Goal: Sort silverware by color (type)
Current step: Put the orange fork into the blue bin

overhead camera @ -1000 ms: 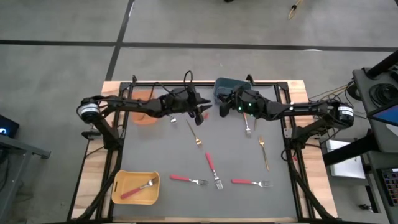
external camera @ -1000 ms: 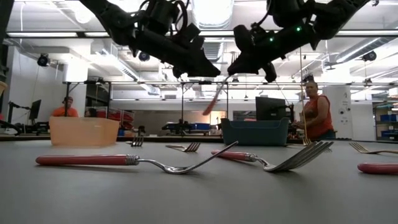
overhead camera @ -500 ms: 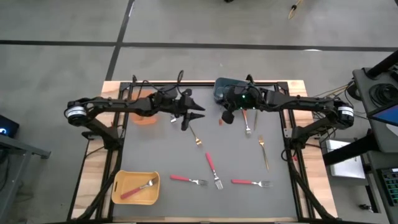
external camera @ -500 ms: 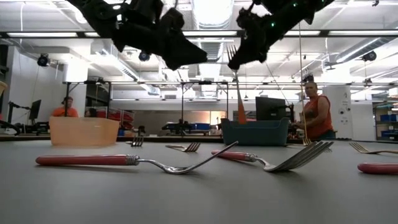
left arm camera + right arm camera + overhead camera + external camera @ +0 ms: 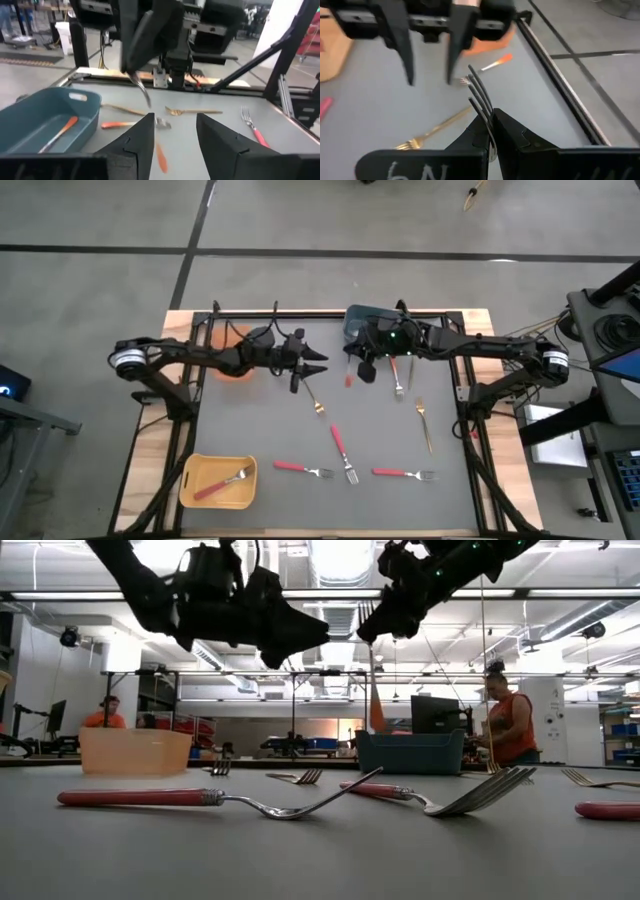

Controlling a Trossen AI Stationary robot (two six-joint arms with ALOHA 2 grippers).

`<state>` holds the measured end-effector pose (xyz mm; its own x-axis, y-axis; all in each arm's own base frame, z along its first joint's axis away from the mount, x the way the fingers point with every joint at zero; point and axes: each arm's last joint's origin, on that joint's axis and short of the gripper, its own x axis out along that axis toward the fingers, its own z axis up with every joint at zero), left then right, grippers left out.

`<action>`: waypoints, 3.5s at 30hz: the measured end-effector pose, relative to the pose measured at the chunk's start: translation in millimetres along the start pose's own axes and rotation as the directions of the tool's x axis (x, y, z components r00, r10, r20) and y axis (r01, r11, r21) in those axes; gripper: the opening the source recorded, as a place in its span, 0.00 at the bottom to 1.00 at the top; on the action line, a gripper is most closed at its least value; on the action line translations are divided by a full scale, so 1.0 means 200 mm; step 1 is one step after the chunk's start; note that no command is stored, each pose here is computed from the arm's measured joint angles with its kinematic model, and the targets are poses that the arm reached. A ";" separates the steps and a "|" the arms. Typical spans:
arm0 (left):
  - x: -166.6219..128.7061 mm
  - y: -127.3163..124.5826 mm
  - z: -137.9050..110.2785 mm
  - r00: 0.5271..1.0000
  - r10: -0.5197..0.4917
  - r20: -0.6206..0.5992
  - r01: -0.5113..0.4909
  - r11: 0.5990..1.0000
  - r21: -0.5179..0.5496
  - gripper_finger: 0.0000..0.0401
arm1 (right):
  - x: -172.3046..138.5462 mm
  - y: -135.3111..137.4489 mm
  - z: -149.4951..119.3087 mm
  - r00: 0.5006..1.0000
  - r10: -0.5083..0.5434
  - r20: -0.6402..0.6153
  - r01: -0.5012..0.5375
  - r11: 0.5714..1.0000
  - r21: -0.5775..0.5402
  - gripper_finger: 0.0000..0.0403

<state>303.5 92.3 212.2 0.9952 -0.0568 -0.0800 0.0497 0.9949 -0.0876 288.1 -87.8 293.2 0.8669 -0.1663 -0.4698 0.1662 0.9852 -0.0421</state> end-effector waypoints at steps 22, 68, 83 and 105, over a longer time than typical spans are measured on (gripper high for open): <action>0.32 0.12 -0.11 0.993 -0.122 -0.011 0.121 0.992 -0.037 0.41 | 0.00 0.04 0.01 0.999 0.048 0.019 -0.048 0.999 -0.002 0.02; 0.30 0.18 -0.10 0.999 0.036 0.015 -0.035 0.998 -0.056 0.00 | 0.00 0.01 0.02 0.985 -0.172 0.030 0.164 0.971 0.171 0.55; 0.30 0.18 -0.10 0.999 0.036 0.015 -0.035 0.998 -0.060 0.00 | -0.03 0.00 0.08 0.979 -0.196 0.061 0.183 0.968 0.173 0.60; 0.11 0.28 -0.05 0.980 0.196 0.031 -0.194 0.979 -0.066 0.00 | -0.11 -0.01 0.26 0.966 -0.225 0.124 0.194 0.956 0.218 0.58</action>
<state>327.0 146.3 195.3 0.9877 0.1424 -0.0648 -0.1501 0.9793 -0.1356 292.9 -88.7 349.1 0.8590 -0.3872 -0.3349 0.4298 0.9009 0.0607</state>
